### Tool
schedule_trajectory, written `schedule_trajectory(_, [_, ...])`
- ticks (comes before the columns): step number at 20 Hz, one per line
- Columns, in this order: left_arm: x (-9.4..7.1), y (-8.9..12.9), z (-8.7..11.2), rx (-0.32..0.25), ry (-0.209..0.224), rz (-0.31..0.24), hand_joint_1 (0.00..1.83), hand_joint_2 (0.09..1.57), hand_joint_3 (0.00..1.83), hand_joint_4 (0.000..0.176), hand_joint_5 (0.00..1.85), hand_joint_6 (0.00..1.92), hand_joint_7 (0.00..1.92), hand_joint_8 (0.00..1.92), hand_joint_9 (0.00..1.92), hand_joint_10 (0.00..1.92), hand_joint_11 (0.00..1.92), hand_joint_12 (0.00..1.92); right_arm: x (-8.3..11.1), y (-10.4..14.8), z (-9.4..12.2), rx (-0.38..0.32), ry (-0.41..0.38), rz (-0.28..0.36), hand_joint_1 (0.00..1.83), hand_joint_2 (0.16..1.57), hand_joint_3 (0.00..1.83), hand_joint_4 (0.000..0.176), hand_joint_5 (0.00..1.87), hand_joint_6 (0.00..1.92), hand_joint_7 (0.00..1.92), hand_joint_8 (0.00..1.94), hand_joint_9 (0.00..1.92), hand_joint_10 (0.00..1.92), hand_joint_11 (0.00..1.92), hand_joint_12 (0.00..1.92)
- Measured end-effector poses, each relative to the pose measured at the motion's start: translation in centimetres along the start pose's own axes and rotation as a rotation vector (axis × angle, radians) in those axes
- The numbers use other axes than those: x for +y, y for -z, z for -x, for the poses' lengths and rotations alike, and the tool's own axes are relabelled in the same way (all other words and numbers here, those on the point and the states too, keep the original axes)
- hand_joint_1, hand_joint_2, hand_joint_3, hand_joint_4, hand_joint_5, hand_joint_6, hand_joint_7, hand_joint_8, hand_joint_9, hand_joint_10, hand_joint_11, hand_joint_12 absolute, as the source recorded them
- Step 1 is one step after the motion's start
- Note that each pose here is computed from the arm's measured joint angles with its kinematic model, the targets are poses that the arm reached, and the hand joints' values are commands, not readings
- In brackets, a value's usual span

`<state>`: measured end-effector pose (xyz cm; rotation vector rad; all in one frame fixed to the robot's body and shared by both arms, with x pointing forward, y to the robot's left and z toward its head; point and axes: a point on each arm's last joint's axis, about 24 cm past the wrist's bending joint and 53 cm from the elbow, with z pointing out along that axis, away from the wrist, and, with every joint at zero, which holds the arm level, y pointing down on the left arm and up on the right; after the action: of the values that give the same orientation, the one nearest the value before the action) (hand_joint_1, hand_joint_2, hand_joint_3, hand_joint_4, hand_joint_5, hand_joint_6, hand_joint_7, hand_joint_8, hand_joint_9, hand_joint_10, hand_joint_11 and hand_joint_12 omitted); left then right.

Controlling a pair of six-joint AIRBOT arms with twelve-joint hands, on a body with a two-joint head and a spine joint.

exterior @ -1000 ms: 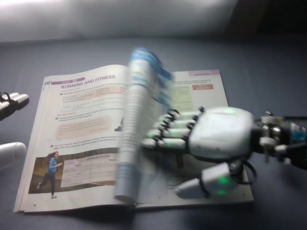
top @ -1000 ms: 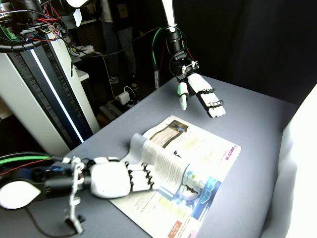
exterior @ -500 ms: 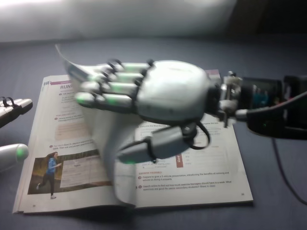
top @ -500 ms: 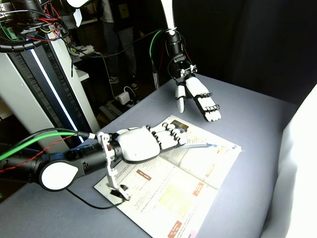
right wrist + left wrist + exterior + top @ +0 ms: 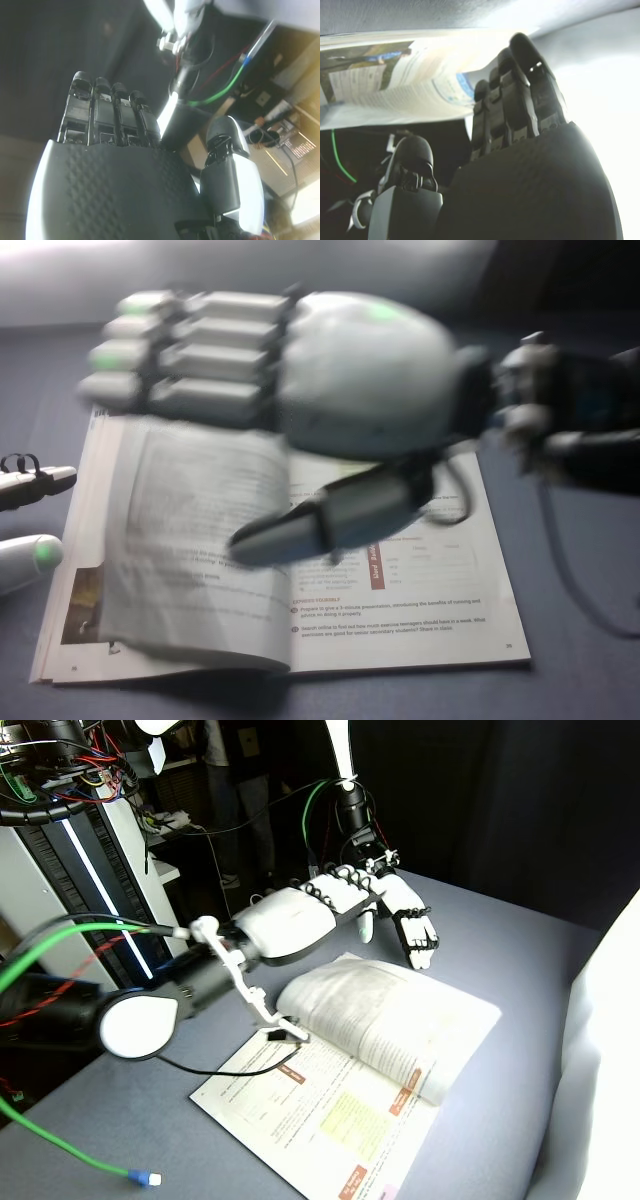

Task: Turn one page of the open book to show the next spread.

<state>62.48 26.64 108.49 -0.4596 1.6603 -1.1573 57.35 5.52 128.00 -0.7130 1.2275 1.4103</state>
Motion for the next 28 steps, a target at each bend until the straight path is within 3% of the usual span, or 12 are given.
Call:
schedule_trajectory(1, [-0.3, 0.1, 0.1, -0.001, -0.002, -0.005, 0.33, 1.33, 0.0, 0.019, 0.13, 0.0, 0.06, 0.0, 0.07, 0.0, 0.02, 0.18, -1.1, 1.3, 1.6, -0.029, 0.028, -0.051, 0.0, 1.15, 0.0, 0.006, 0.0, 0.0, 0.0, 0.0, 0.0, 0.0, 0.0, 0.0])
schedule_trajectory(2, [-0.5, 0.2, 0.5, -0.006, -0.011, -0.005, 0.35, 1.3, 0.0, 0.022, 0.11, 0.0, 0.04, 0.0, 0.01, 0.0, 0.0, 0.04, -1.7, 1.7, 2.6, -0.056, 0.041, -0.079, 0.0, 1.16, 0.0, 0.002, 0.0, 0.0, 0.0, 0.0, 0.0, 0.0, 0.0, 0.0])
schedule_trajectory(11, [-2.4, 0.6, 2.9, -0.057, -0.052, -0.048, 0.23, 1.27, 0.0, 0.0, 0.0, 0.0, 0.0, 0.0, 0.0, 0.0, 0.0, 0.0, -5.8, 8.4, 5.1, -0.042, 0.127, -0.337, 0.0, 1.16, 0.0, 0.002, 0.0, 0.0, 0.0, 0.0, 0.0, 0.0, 0.0, 0.0])
schedule_trajectory(13, [-2.8, 0.6, 3.0, -0.062, -0.053, -0.063, 0.25, 1.26, 0.0, 0.0, 0.0, 0.0, 0.0, 0.0, 0.0, 0.0, 0.0, 0.0, -7.0, 10.0, 4.1, -0.01, 0.118, -0.401, 0.18, 1.15, 0.0, 0.112, 0.0, 0.0, 0.0, 0.0, 0.0, 0.0, 0.0, 0.0])
schedule_trajectory(15, [-3.2, 0.7, 3.2, -0.064, -0.058, -0.077, 0.32, 1.25, 0.0, 0.013, 0.0, 0.0, 0.0, 0.0, 0.0, 0.0, 0.0, 0.0, -8.2, 12.1, 3.2, 0.009, 0.1, -0.48, 0.16, 1.15, 0.0, 0.081, 0.0, 0.0, 0.0, 0.0, 0.0, 0.0, 0.0, 0.0])
schedule_trajectory(18, [-3.9, 0.6, 3.6, -0.083, -0.054, -0.105, 0.31, 1.26, 0.0, 0.035, 0.0, 0.0, 0.0, 0.0, 0.0, 0.0, 0.0, 0.0, -9.3, 14.8, 3.1, -0.012, 0.076, -0.568, 0.03, 1.11, 0.0, 0.138, 0.0, 0.0, 0.0, 0.0, 0.0, 0.0, 0.0, 0.0])
schedule_trajectory(19, [-4.4, 0.6, 3.7, -0.088, -0.054, -0.122, 0.32, 1.27, 0.0, 0.011, 0.0, 0.0, 0.0, 0.0, 0.0, 0.0, 0.06, 0.03, -9.4, 15.9, 3.3, -0.045, 0.045, -0.595, 0.0, 1.12, 0.0, 0.126, 0.0, 0.0, 0.0, 0.0, 0.0, 0.0, 0.0, 0.0])
schedule_trajectory(23, [-7.3, 0.6, 4.8, -0.155, -0.054, -0.231, 0.47, 1.33, 0.01, 0.03, 0.0, 0.0, 0.0, 0.0, 0.0, 0.0, 0.0, 0.0, -9.9, 21.3, 4.9, -0.169, 0.002, -0.709, 0.34, 1.21, 0.01, 0.116, 0.0, 0.0, 0.0, 0.0, 0.01, 0.0, 0.0, 0.26])
schedule_trajectory(25, [-8.7, 0.6, 5.4, -0.192, -0.051, -0.287, 0.44, 1.34, 0.01, 0.052, 0.0, 0.0, 0.0, 0.0, 0.0, 0.0, 0.02, 0.01, -9.3, 23.0, 6.1, -0.245, 0.003, -0.725, 0.31, 1.17, 0.0, 0.092, 0.0, 0.0, 0.0, 0.0, 0.07, 0.02, 0.0, 0.56])
schedule_trajectory(26, [-9.1, 0.5, 5.6, -0.207, -0.044, -0.302, 0.36, 1.34, 0.01, 0.057, 0.0, 0.0, 0.0, 0.0, 0.0, 0.0, 0.0, 0.0, -8.9, 23.6, 6.5, -0.275, 0.005, -0.727, 0.36, 1.14, 0.0, 0.12, 0.0, 0.0, 0.02, 0.0, 0.11, 0.02, 0.0, 0.61])
schedule_trajectory(27, [-9.5, 0.4, 5.6, -0.215, -0.037, -0.32, 0.35, 1.34, 0.01, 0.105, 0.0, 0.0, 0.0, 0.0, 0.0, 0.0, 0.0, 0.0, -8.4, 24.0, 6.8, -0.303, 0.007, -0.717, 0.35, 1.16, 0.0, 0.121, 0.0, 0.0, 0.01, 0.0, 0.13, 0.03, 0.0, 0.66])
schedule_trajectory(28, [-9.7, 0.4, 5.6, -0.22, -0.032, -0.331, 0.31, 1.37, 0.02, 0.097, 0.0, 0.0, 0.0, 0.0, 0.0, 0.0, 0.0, 0.0, -7.9, 24.1, 6.9, -0.321, 0.003, -0.704, 0.34, 1.16, 0.0, 0.123, 0.0, 0.0, 0.0, 0.0, 0.16, 0.03, 0.0, 0.77])
